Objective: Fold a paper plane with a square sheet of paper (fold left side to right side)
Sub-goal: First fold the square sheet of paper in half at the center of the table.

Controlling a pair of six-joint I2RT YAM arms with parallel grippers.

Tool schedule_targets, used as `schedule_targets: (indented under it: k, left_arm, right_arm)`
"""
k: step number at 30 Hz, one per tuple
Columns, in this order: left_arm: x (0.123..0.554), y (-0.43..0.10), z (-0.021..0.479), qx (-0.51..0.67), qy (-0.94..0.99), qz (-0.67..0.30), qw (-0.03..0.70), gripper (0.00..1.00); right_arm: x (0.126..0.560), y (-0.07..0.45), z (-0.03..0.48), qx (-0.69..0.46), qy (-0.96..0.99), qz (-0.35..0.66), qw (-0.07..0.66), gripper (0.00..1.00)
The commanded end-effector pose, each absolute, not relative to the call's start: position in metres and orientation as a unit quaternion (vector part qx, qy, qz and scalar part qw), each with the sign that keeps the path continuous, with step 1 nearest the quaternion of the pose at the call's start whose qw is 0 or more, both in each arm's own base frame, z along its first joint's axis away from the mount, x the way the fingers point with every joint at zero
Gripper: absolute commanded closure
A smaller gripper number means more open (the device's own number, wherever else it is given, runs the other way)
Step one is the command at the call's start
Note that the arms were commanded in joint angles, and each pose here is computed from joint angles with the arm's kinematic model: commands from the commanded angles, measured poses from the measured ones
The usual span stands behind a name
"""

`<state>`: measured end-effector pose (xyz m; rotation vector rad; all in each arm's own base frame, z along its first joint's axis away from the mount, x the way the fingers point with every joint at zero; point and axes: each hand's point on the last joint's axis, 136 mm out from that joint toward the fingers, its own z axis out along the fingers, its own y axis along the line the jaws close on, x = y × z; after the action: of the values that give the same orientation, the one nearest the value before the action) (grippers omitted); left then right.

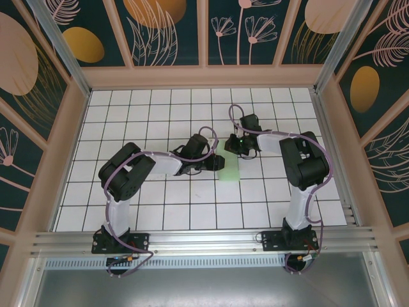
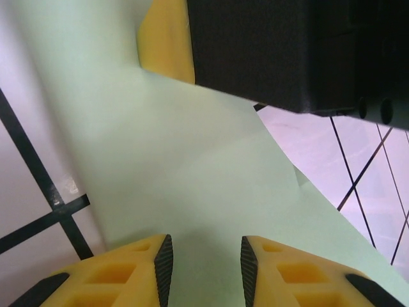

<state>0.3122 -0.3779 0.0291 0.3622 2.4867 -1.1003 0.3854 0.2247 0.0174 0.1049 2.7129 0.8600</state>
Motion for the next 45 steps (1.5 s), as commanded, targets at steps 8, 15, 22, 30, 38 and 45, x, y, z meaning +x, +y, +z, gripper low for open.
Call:
schedule_targets:
  k: [8,15,22,30,38,45]
  left_arm:
    - [0.280,-0.372,0.017,0.172,0.887,-0.395,0.168,0.63]
    - [0.277,-0.372,0.014,0.186,0.893,-0.375,0.166,0.63]
    - [0.266,-0.370,0.004,0.205,0.904,-0.344,0.152,0.63]
    - [0.266,-0.380,0.018,0.218,0.898,-0.346,0.162,0.63]
    - [0.254,-0.388,0.018,0.239,0.896,-0.341,0.155,0.63]
    - [0.248,-0.389,0.019,0.247,0.896,-0.337,0.153,0.62]
  right_arm:
    - [0.368,0.211,-0.016,0.048,0.963,0.244,0.105,0.90]
    - [0.366,0.210,-0.019,0.050,0.964,0.243,0.101,0.90]
    - [0.366,0.211,-0.019,0.049,0.963,0.243,0.102,0.90]
    - [0.367,0.212,-0.019,0.049,0.963,0.244,0.102,0.90]
    - [0.366,0.213,-0.020,0.048,0.963,0.244,0.101,0.90]
    - [0.367,0.214,-0.020,0.048,0.963,0.245,0.100,0.90]
